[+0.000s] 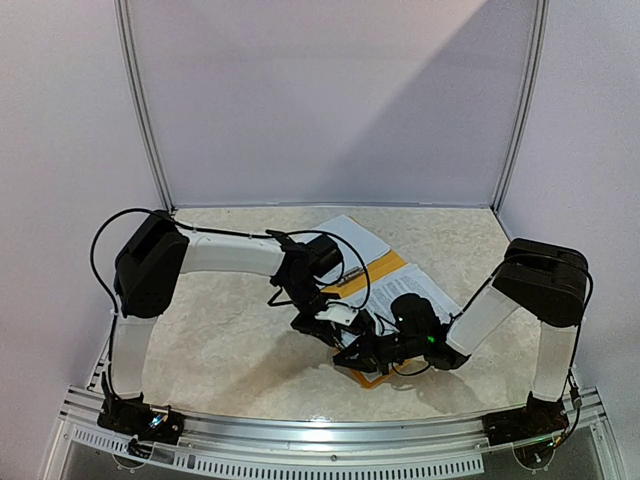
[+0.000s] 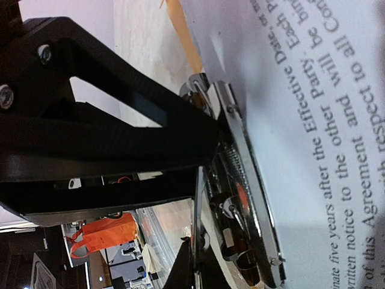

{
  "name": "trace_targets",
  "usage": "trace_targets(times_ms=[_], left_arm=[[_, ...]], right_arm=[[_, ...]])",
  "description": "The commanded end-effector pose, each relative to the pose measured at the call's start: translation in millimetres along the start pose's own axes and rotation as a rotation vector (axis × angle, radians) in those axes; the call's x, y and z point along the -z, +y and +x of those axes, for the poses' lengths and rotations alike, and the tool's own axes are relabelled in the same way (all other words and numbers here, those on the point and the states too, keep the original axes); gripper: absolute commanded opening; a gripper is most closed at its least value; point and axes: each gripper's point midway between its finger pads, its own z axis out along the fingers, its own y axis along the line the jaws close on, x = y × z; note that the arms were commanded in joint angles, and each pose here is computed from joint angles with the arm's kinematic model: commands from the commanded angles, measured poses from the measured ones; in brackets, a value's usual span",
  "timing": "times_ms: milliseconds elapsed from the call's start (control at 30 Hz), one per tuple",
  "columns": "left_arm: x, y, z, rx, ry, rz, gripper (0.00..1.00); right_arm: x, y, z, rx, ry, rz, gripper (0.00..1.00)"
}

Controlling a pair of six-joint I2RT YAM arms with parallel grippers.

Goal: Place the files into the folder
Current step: Clamp the file in the folder with some files.

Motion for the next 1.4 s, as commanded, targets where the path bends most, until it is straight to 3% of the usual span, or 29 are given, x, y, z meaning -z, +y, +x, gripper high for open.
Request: trace_targets(times_ms=[0, 600, 900, 1367], left_arm=[[-14, -10, 2, -0.008, 0.017, 0.026, 0.26], [-19, -23, -11, -0.060, 0.011, 0.041, 0.22], [-7, -17, -25, -0.078, -0.027, 0.006, 0.30], [0, 4, -40, -0.087, -0.033, -0.071, 0.33]], right_arm=[[4, -37, 2, -0.057, -0.016, 0.134, 0.00], [2, -34, -1, -0.046, -0.020, 0.126, 0.00], [2, -38, 0, -0.049, -0.017, 0.132, 0.00], [1, -39, -1, -0.052, -0.019, 0.137, 0.00]])
